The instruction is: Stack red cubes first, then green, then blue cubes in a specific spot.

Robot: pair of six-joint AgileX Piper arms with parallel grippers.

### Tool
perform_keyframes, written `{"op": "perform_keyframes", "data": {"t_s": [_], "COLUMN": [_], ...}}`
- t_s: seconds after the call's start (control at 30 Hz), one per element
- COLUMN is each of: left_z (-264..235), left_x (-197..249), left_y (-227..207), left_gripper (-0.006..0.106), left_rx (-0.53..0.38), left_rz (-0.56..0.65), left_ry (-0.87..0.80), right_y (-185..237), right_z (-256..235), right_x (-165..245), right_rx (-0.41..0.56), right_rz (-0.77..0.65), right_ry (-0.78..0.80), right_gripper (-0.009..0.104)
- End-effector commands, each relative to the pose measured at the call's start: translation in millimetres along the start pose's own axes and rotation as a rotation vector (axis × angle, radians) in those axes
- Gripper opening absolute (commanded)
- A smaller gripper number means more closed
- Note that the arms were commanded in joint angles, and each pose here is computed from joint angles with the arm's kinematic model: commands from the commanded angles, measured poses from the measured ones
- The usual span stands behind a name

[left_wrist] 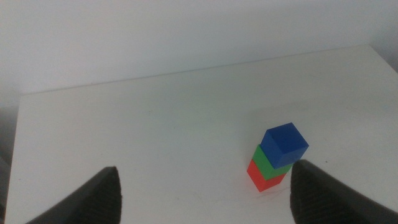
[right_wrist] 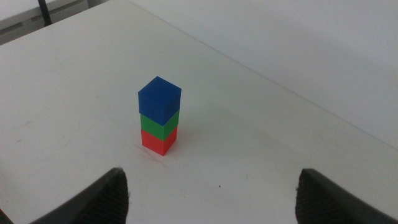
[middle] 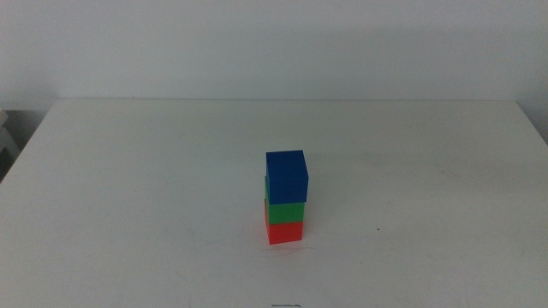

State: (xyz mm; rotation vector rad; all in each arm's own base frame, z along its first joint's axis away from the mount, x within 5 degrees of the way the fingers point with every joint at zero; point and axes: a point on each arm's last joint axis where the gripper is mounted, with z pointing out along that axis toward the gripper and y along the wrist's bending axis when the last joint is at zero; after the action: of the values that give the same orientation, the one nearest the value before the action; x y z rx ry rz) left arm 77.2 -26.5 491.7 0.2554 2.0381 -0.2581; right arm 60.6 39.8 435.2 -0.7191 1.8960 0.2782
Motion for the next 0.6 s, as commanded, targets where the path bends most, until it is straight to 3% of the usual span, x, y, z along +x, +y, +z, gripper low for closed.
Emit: {"op": "perform_keyframes", "data": {"t_s": [0.0, 0.27, 0.5, 0.57], "left_z": [-4, -7, -7, -1], "left_x": [-11, 3, 29, 40], "left_y": [-2, -2, 3, 6], "left_gripper": [0.092, 0.092, 0.092, 0.092], "left_rx": [0.014, 0.014, -0.011, -0.032], "left_rz": [-0.008, -0.01, -0.008, 0.003], "left_ry": [-0.095, -0.1, -0.37, -0.446], "right_y": [-3, -3, -3, -9], "right_z": [-3, -3, 4, 10], "right_x": [-11, -11, -5, -2], "right_rx": [0.029, 0.029, 0.038, 0.104], "right_rz": [-0.012, -0.012, -0.021, -0.067], "right_ry": [-0.085, -0.085, -0.058, -0.058], "right_gripper": [0.082, 0.082, 0.082, 0.082]}}
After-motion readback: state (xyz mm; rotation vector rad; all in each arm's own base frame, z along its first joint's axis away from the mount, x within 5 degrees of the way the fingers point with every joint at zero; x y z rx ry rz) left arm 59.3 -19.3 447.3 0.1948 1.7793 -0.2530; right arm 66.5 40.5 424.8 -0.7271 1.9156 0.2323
